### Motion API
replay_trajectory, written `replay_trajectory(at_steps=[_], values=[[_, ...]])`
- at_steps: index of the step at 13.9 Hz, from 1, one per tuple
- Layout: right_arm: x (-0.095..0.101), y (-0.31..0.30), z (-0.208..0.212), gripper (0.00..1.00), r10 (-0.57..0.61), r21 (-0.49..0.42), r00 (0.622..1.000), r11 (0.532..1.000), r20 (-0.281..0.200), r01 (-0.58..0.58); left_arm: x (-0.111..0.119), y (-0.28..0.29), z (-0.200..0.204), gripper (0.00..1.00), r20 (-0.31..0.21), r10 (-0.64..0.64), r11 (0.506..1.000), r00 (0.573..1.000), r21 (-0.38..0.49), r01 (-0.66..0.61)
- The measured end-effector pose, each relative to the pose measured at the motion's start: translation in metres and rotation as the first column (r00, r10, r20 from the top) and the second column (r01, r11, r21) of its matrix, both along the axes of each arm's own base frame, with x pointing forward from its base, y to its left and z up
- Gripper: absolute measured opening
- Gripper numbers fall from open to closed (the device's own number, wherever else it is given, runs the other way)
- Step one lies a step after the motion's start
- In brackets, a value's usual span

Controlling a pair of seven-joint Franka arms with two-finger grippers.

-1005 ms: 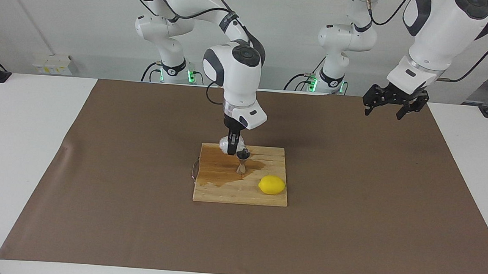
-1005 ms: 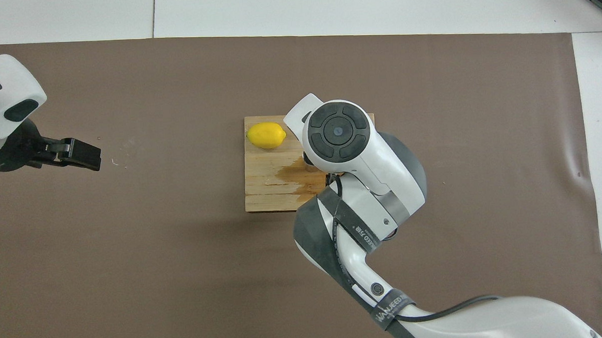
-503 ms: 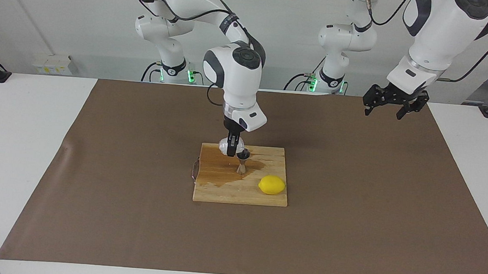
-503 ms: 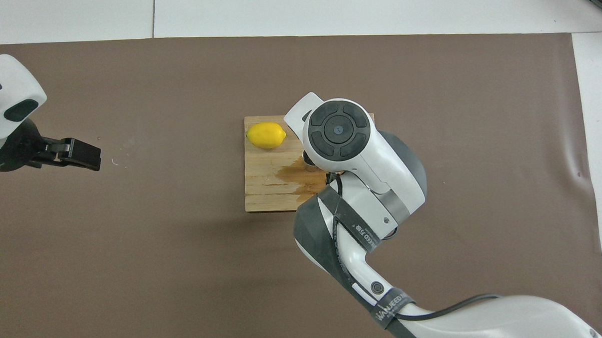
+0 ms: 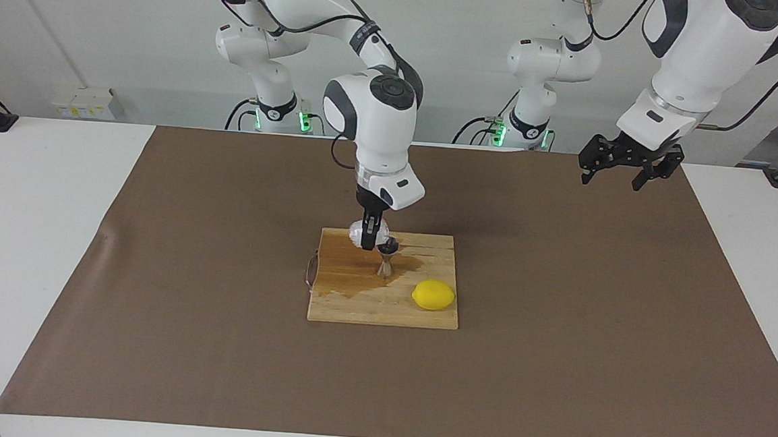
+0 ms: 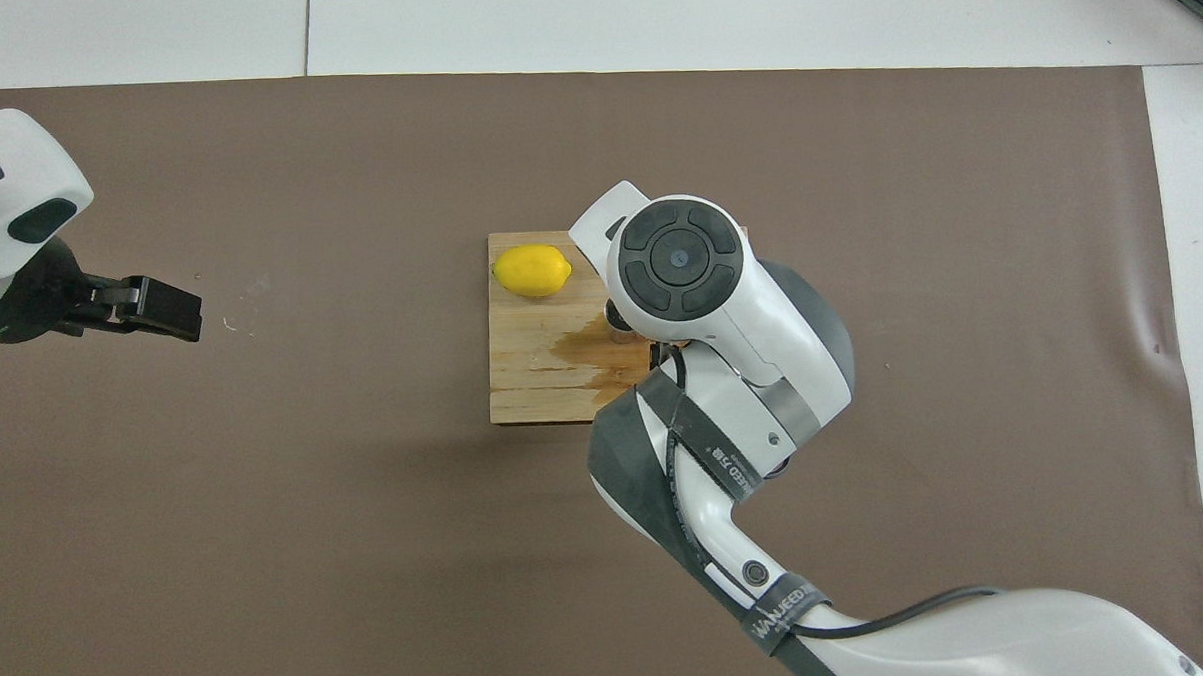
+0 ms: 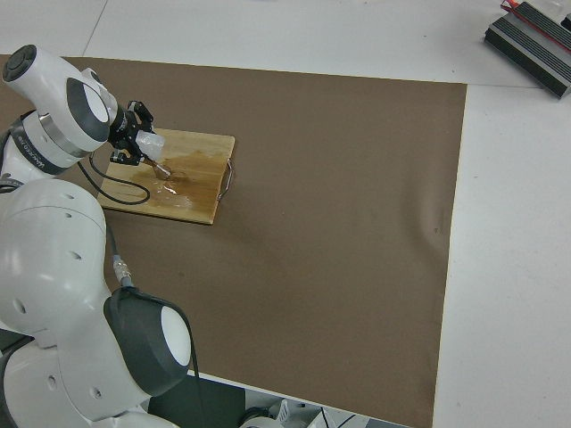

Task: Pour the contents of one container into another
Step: 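Tilt the white cup with the right gripper over the silver cup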

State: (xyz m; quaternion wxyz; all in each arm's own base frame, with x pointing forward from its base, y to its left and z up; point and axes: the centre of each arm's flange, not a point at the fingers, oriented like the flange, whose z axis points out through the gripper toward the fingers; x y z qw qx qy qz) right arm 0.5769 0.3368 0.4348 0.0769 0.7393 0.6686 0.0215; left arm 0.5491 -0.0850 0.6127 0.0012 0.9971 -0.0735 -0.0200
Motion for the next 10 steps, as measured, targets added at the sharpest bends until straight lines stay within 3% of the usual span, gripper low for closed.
replay_trajectory(at_steps=[6, 10], values=[[0.007, 0.000, -0.011, 0.51, -0.014, 0.110, 0.999, 0.994, 0.044, 0.009, 0.000, 0.000, 0.000, 1.00, 0.000, 0.000, 1.000, 1.000, 0.000, 0.000], [0.012, -0.010, -0.003, 0.51, 0.001, 0.168, 0.999, 0.986, 0.039, -0.007, 0.000, 0.000, 0.000, 1.00, 0.000, 0.000, 1.000, 1.000, 0.000, 0.000]])
